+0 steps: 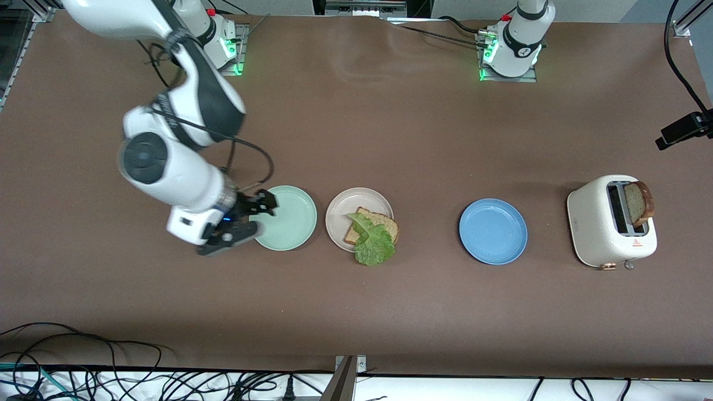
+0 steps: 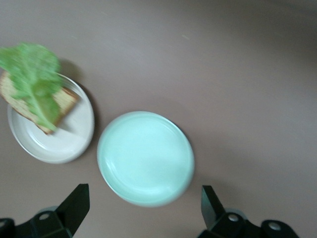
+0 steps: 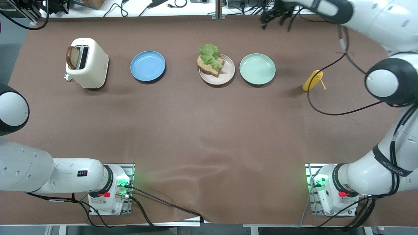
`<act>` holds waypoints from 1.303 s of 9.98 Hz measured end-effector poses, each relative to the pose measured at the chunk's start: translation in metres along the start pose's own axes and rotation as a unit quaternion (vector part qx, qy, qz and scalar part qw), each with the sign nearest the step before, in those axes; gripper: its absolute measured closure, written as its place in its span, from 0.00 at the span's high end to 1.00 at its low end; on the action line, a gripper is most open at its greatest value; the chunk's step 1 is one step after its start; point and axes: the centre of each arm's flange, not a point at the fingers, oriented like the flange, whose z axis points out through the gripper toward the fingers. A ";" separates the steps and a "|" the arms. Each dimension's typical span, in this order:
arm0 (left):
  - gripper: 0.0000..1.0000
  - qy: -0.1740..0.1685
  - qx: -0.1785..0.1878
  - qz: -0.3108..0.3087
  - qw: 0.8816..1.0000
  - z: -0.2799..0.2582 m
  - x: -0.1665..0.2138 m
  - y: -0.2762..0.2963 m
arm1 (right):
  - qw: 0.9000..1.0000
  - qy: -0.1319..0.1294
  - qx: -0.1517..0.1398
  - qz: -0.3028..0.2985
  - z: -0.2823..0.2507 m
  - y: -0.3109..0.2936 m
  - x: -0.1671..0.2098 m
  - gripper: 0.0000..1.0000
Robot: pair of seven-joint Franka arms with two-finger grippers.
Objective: Make sandwich on beige plate with both arms
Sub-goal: 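Release the lettuce and draw the right gripper back, then move the right gripper to the yellow mustard bottle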
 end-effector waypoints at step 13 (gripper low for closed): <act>1.00 -0.001 0.000 -0.001 1.000 0.001 0.000 0.000 | 0.994 -0.083 0.030 0.069 -0.049 0.286 -0.115 1.00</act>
